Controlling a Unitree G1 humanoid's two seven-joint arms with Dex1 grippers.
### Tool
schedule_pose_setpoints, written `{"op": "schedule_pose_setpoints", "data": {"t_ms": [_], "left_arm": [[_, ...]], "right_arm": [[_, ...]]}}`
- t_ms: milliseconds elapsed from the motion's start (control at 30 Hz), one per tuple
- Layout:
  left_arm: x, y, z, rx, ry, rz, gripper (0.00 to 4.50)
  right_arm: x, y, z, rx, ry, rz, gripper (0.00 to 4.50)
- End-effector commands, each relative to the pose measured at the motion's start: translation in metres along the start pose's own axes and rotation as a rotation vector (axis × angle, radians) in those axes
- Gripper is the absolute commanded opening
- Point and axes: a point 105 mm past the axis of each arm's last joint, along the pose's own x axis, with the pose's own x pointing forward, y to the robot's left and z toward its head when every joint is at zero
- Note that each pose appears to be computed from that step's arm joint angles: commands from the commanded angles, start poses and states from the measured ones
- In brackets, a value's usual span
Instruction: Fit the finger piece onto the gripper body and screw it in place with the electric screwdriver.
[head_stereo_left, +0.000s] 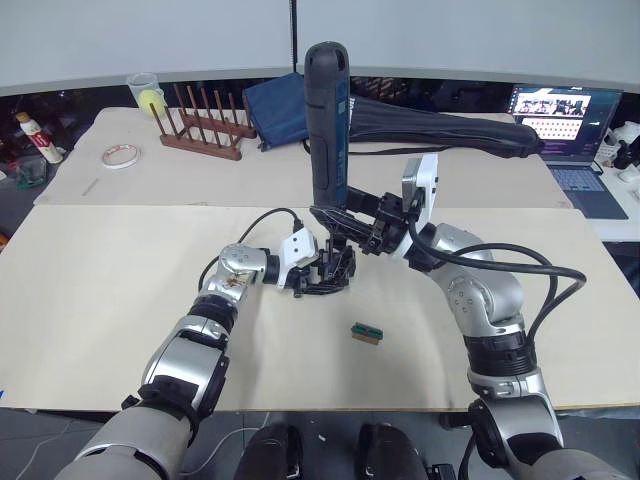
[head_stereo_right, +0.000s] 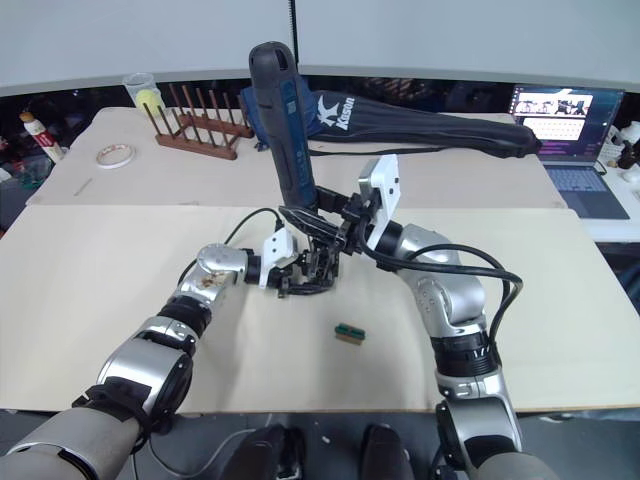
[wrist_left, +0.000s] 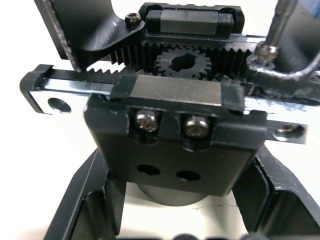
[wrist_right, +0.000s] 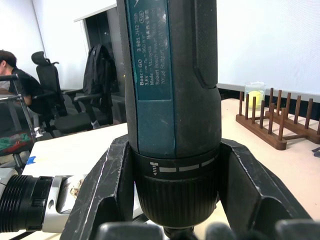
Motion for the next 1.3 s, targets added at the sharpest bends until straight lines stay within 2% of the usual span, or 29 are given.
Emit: {"op": "schedule_pose_setpoints", "data": {"t_ms": [33,567,1300], "left_arm": [[-0.006,0.008,0.01,0.035,-0.016,0.024,2.33],[-0.007,0.007,0.009,0.039,-0.013,0.027,2.33],[-0.01,0.009,0.009,0.04,-0.007,0.029,2.33]], "right_arm": [[0.001,0.004,0.007,-0.03,-0.04,0.01,1.95],[-0.002,0.004,-0.013,-0.016,-0.012,-0.005,1.95],[-0.019,0.002,-0.048,0.05,0.109,0.014,1.95]]}}
